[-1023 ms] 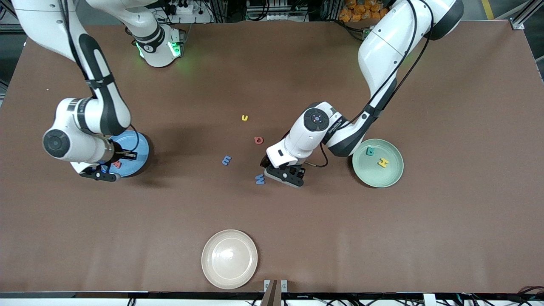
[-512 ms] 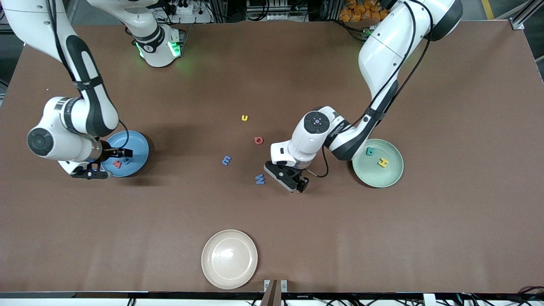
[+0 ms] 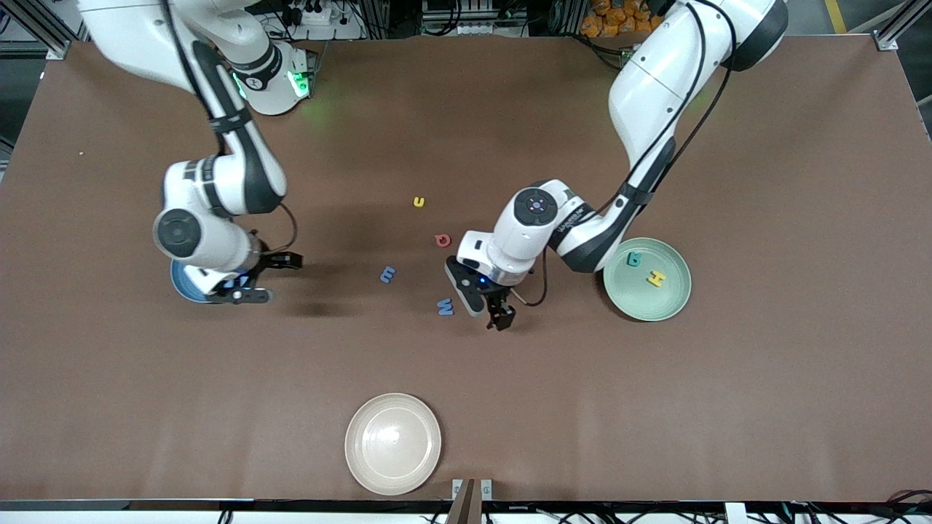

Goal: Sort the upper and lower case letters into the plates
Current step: 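Grasp the blue M with the left gripper while the right gripper reaches the 3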

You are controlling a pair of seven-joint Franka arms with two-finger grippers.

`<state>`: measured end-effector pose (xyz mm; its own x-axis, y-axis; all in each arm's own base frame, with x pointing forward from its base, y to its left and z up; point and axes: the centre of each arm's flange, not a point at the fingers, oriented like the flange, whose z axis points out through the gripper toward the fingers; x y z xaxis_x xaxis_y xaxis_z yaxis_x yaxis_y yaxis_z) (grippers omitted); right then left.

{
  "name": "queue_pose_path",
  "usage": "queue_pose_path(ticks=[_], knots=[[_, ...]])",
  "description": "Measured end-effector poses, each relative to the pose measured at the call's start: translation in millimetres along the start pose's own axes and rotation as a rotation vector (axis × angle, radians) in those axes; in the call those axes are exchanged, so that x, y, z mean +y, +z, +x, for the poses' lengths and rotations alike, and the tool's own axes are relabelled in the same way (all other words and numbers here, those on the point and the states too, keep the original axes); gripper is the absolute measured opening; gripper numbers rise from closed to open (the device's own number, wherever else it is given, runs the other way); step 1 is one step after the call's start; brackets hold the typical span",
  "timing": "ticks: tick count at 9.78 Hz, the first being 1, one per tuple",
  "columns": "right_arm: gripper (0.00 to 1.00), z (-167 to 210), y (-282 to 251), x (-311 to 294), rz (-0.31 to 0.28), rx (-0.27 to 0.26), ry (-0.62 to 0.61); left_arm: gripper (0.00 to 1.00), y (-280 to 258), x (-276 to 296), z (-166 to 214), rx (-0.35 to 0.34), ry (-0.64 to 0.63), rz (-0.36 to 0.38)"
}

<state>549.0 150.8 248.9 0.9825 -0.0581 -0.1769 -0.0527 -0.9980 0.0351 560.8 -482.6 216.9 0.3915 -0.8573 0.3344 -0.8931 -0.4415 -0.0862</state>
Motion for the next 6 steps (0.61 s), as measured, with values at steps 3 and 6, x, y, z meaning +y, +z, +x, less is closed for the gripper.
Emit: queue_pose_path(ticks=[3,6], knots=[[1.0,-35,7,-79,0.015,-0.011,0.0,1.0,18,47,28,0.037,0.045,-0.027],[1.0,-24,8,-54,0.025,0.003,0.019,1.0,37,59,37,0.093,0.044,-0.033]])
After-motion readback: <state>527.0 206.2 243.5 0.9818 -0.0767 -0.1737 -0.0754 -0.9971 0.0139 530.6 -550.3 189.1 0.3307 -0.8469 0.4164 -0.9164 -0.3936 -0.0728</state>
